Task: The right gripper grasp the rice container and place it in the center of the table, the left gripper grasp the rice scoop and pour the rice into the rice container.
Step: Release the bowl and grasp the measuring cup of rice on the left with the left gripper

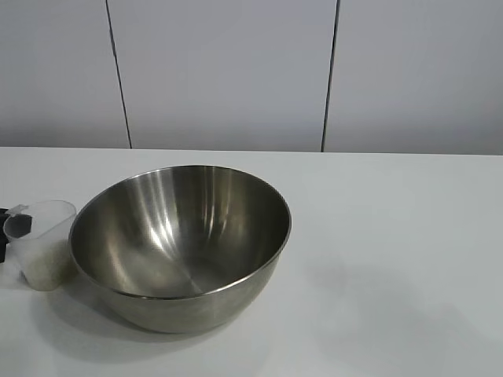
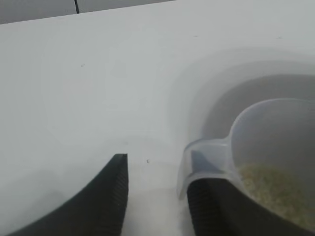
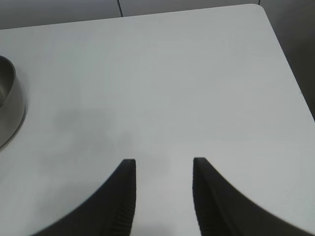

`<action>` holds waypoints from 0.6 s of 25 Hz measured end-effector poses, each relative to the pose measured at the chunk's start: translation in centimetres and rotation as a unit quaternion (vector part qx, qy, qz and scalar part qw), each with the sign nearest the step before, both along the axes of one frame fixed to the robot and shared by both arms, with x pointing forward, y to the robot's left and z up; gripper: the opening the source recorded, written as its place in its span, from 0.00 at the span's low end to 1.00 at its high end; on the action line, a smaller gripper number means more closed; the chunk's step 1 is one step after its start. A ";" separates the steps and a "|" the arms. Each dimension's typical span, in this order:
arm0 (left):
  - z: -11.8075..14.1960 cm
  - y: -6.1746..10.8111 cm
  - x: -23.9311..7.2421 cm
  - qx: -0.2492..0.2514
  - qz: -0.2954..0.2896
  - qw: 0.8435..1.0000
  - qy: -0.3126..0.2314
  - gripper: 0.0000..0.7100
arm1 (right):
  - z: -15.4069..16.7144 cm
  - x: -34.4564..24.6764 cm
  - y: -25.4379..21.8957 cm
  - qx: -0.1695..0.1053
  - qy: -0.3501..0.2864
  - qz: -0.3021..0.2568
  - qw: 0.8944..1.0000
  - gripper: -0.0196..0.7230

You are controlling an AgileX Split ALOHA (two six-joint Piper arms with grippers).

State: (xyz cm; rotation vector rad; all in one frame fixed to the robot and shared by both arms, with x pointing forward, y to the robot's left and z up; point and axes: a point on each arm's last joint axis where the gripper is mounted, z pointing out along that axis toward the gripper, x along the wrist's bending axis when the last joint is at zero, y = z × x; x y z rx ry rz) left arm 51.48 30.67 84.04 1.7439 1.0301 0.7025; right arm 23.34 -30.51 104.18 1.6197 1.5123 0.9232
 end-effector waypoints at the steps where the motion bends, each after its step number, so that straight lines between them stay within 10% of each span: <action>1: 0.0 -0.1 0.0 0.000 -0.003 1.000 0.000 0.12 | 0.0 0.0 0.0 0.000 0.000 0.000 1.000 0.37; 15: 5.4 0.7 0.8 0.018 0.037 0.995 -0.093 0.01 | 0.0 0.0 0.0 0.000 0.000 0.000 1.000 0.37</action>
